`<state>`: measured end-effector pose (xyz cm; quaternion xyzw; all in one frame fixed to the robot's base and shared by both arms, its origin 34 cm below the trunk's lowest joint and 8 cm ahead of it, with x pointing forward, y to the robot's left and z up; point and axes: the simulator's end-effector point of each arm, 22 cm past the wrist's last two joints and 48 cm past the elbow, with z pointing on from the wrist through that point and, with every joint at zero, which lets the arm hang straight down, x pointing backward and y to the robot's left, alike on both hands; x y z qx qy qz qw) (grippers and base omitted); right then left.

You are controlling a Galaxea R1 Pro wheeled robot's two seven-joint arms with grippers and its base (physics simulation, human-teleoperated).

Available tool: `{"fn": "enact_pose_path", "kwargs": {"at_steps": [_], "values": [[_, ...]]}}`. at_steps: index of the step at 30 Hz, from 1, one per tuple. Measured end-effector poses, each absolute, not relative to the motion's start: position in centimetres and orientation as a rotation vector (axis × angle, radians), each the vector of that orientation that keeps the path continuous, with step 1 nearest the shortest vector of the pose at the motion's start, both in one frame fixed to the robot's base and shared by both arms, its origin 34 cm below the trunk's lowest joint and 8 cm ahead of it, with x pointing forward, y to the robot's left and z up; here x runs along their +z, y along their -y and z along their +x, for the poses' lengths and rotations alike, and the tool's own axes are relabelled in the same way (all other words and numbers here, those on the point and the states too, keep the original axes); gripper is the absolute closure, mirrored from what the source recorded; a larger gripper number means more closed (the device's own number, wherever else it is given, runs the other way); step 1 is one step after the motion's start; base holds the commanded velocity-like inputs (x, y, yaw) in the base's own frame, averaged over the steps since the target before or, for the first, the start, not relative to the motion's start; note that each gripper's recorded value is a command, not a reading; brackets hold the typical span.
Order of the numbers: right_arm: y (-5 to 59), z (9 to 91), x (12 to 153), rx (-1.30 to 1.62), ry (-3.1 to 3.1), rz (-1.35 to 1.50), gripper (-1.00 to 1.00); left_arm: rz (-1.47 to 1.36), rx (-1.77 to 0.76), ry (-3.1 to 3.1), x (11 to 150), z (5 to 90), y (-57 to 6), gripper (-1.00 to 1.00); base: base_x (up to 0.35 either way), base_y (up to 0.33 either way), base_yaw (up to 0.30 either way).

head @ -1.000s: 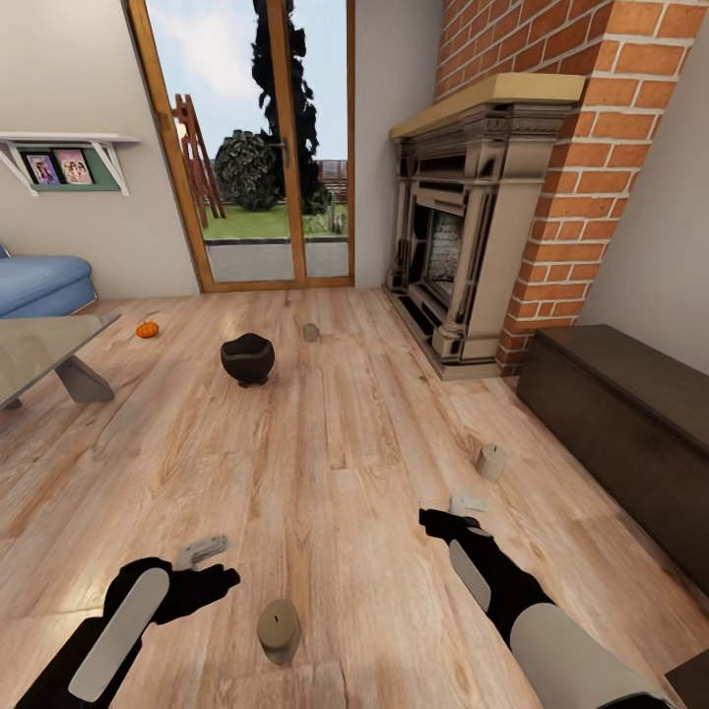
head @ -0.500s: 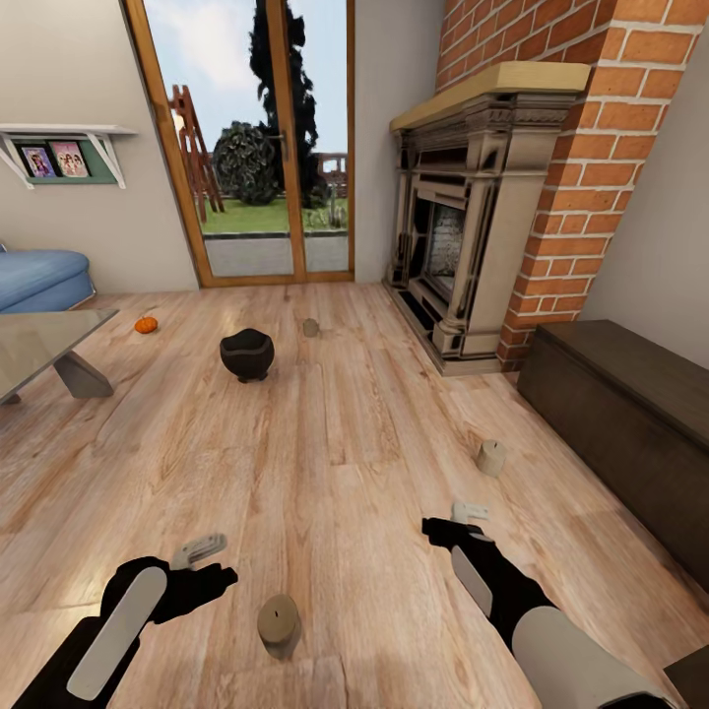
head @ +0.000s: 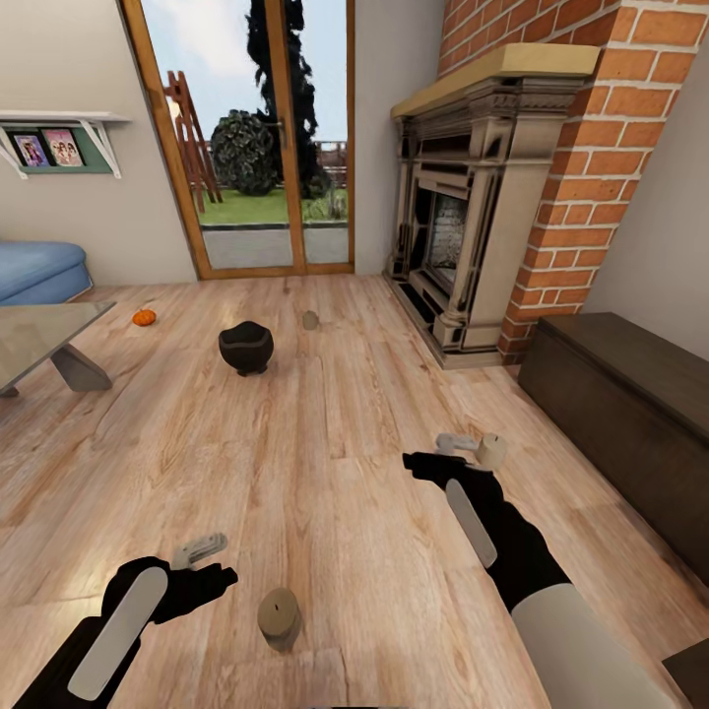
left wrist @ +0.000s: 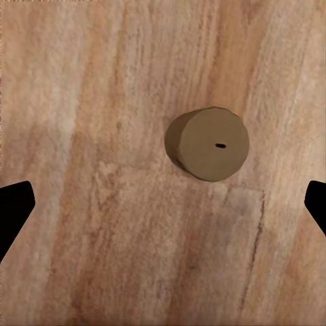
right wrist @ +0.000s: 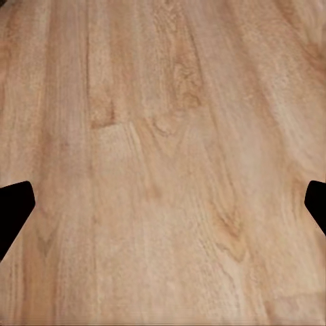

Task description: Place each of the two pumpkins and all three candles from the living room inside a cabinet in the living room (use any cabinet), then make sure every cabinet is closed, and position the cauldron so it is next to a table in the living room.

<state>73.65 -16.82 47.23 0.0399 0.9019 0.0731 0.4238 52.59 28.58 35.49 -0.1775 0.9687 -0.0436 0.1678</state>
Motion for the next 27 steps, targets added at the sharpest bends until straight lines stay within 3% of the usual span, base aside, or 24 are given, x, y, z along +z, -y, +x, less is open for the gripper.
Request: {"fn": "enact_pose_path", "kwargs": {"at_steps": [27], "values": [[14.9, 70.5, 42.1, 0.191, -2.472, 0.028, -1.0, -0.491, -0.125, -2.774, 34.7, 52.3, -27.8, -1.0, 0.0, 0.0, 0.0]]}}
